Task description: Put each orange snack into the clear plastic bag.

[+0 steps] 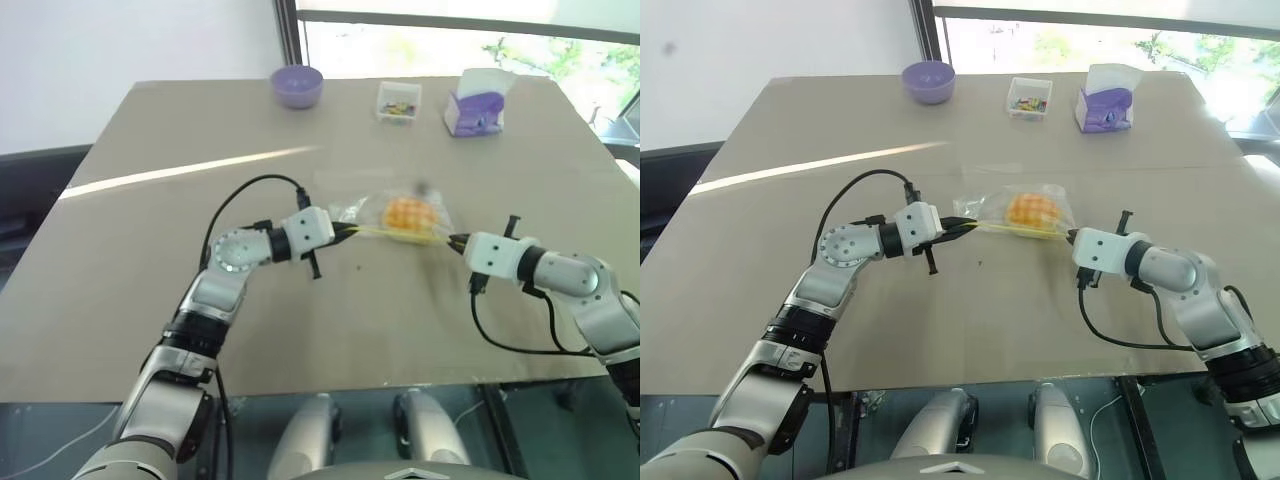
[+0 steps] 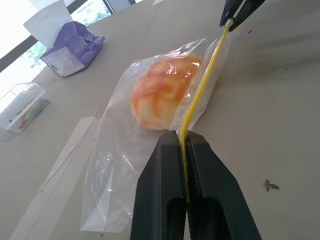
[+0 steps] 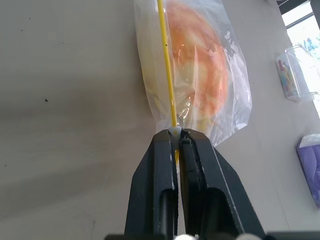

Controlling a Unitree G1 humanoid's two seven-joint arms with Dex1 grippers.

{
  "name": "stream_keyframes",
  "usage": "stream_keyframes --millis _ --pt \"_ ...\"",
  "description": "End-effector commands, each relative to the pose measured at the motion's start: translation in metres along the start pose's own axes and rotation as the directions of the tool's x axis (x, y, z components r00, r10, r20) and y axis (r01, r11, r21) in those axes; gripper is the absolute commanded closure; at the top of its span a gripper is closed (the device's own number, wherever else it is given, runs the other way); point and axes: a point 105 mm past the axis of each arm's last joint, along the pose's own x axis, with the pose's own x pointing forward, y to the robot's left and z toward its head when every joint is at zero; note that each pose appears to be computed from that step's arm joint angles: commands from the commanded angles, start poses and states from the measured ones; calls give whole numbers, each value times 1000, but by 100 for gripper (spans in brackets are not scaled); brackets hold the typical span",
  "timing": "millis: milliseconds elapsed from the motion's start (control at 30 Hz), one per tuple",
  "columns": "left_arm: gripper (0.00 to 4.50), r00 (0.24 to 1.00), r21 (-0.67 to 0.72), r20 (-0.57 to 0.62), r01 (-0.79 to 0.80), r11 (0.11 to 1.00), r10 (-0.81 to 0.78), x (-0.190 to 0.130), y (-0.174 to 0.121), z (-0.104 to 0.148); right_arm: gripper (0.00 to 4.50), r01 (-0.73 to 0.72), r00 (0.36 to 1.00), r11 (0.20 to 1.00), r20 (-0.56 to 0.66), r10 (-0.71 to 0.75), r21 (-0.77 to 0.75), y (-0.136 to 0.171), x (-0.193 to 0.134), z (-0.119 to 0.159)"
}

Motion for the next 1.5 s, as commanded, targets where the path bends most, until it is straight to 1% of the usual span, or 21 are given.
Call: stream_keyframes --millis 33,167,267,300,333,433,500,600,733,800,867,1000,1200,1300,1400,1433,1500 --pt "443 993 17 -20 -112 994 113 -21 25 -2 450 73 982 997 -175 -69 15 -18 -22 -42" --pt "443 993 16 -22 -114 993 115 -22 25 -3 450 65 981 997 -187 -58 30 -16 -23 -46" --pt "443 993 12 -18 -118 993 118 -22 26 -1 450 29 987 996 -162 -16 83 -11 -24 -43" --pt "450 993 10 -14 -118 993 118 -22 26 0 376 33 989 996 -146 -21 87 -10 -23 -39" --pt "450 993 9 -12 -118 993 119 -21 25 0 342 39 990 995 -136 -26 88 -10 -22 -37" --pt "450 993 3 -5 -122 993 122 -20 25 2 206 46 992 993 -121 -34 105 -9 -23 -35" --pt "450 992 1 -3 -123 992 123 -20 24 3 206 28 993 993 -114 -15 117 -6 -26 -34" --pt "450 992 -2 -1 -125 992 125 -20 24 3 206 -14 998 989 -56 22 148 3 -28 -23" --pt "450 992 -5 0 -126 992 126 -20 24 3 206 -81 993 962 105 54 263 12 -23 10" --pt "450 992 -7 3 -128 992 128 -20 24 4 206 -100 986 946 157 53 307 15 -18 22" --pt "450 992 -8 6 -129 992 129 -19 24 5 206 -107 983 938 175 51 329 17 -12 28" --pt "450 991 -11 12 -132 991 132 -19 24 7 206 -102 985 932 168 46 347 20 1 27" --pt "450 991 -12 18 -135 991 135 -19 24 10 206 -112 979 918 199 37 381 20 18 31" --pt "450 990 -12 18 -137 991 137 -19 24 11 288 -116 978 913 203 37 391 20 24 31" --pt "450 990 -13 18 -137 990 138 -20 23 12 435 -126 977 910 209 45 396 21 28 31" --pt "450 990 -13 18 -137 990 138 -20 23 12 444 -131 977 910 205 52 394 22 29 30" --pt "450 990 -14 19 -139 990 139 -20 24 13 444 -126 980 916 190 56 381 21 31 27"
